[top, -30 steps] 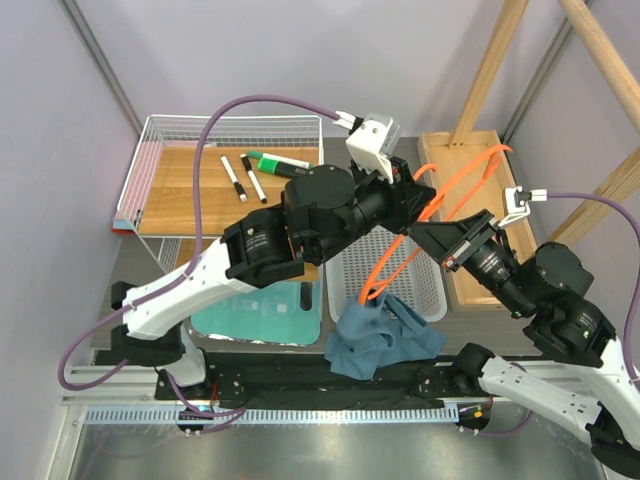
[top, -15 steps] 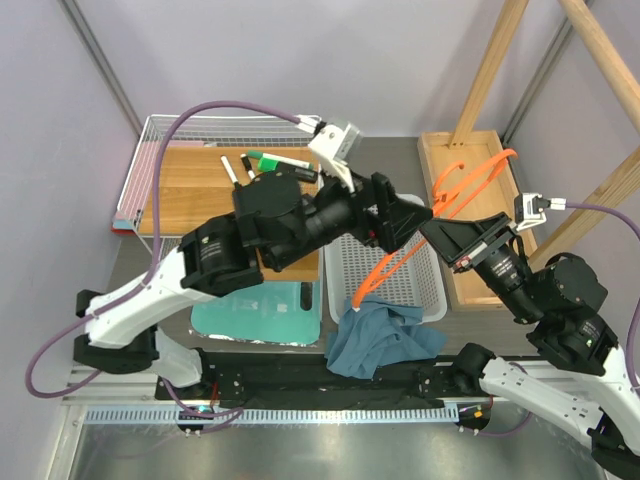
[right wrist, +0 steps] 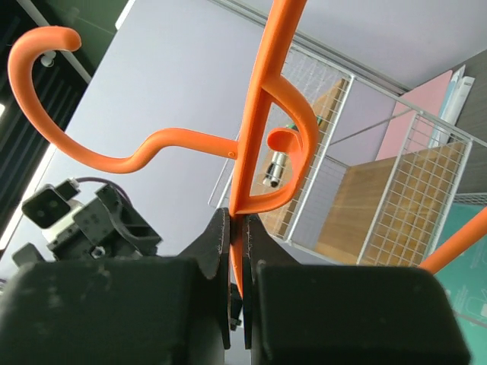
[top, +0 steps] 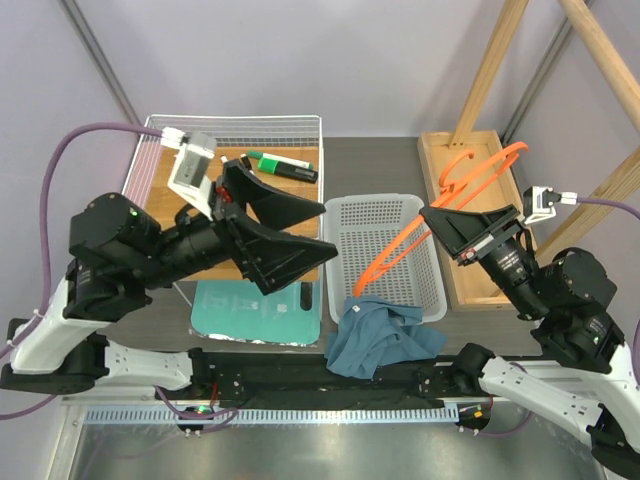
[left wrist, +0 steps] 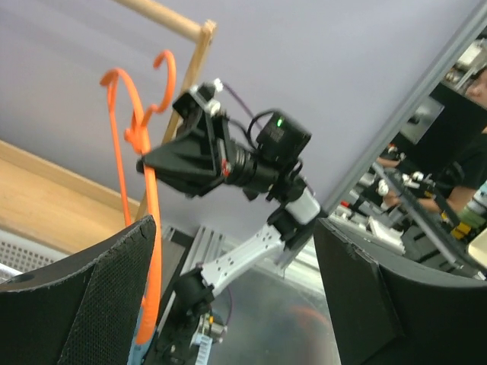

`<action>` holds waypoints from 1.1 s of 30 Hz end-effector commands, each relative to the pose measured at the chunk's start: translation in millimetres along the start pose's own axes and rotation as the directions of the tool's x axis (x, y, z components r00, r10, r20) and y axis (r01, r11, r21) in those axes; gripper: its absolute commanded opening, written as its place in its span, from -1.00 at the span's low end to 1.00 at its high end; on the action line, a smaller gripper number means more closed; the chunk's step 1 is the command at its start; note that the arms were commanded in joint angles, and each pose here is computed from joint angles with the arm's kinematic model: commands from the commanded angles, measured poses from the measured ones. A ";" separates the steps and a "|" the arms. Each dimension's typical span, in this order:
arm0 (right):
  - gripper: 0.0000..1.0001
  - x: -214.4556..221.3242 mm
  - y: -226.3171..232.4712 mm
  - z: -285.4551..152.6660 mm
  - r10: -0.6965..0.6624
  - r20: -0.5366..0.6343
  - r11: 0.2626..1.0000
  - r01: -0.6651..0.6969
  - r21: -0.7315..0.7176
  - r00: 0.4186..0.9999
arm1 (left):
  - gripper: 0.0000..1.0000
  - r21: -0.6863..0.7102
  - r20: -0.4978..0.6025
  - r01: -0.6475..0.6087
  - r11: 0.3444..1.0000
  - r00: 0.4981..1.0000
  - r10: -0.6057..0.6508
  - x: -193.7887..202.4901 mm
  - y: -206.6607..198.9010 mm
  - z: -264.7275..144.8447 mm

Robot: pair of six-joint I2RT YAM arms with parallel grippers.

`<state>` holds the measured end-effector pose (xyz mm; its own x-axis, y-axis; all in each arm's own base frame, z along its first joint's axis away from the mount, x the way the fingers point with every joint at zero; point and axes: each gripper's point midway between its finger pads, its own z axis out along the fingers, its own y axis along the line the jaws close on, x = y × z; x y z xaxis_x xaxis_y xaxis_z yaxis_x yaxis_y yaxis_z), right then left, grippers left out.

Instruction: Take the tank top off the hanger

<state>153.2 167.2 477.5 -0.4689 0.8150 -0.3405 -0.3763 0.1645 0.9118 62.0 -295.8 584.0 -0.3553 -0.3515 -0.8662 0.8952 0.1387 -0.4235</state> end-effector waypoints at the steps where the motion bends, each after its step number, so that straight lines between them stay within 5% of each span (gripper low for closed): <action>1: -0.99 -22.1 38.0 3.9 0.013 0.071 0.996 -0.007 -0.085 0.997 | 0.68 -0.012 -0.239 -0.032 0.999 0.971 0.028 80.5 20.1 15.9; 12: -0.99 -39.3 53.2 -8.7 0.040 0.126 0.992 -0.025 -0.122 0.991 | 0.57 -0.182 -0.326 -0.192 0.964 0.937 0.125 113.2 56.0 51.3; 18: -0.99 -41.6 51.0 -18.2 0.040 0.131 0.992 -0.024 -0.123 0.991 | -0.21 -0.266 -0.355 -0.238 0.934 0.925 0.135 122.4 75.3 61.0; 19: -0.99 -41.8 50.4 -20.0 0.041 0.132 0.992 -0.024 -0.124 0.990 | -0.66 -0.281 -0.354 -0.241 0.929 0.926 0.133 122.2 77.9 61.4; 20: -0.99 -43.8 51.7 -23.8 0.049 0.137 0.991 -0.031 -0.132 0.989 | -0.88 -0.320 -0.349 -0.252 0.913 0.927 0.134 119.7 84.8 60.6; 24: -0.97 -41.0 45.9 -27.6 0.042 0.127 0.992 -0.026 -0.120 0.991 | -1.00 -0.387 -0.329 -0.261 0.884 0.935 0.132 112.8 95.1 64.2; 27: -0.45 -36.8 39.1 -32.6 -0.004 0.102 0.996 0.013 -0.089 0.995 | -1.00 -0.409 -0.316 -0.255 0.876 0.940 0.126 106.8 102.0 70.9; 33: 0.24 -25.7 5.5 -60.1 -0.147 0.026 0.989 0.147 0.011 0.989 | -1.00 -0.401 -0.322 -0.242 0.884 0.940 0.111 96.3 119.0 97.7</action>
<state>133.1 129.4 490.0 -0.3995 0.8413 -0.3641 -0.4046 0.1945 0.8936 138.0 -404.6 447.6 -0.3320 0.0590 -0.9414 0.7924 0.5589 -0.2445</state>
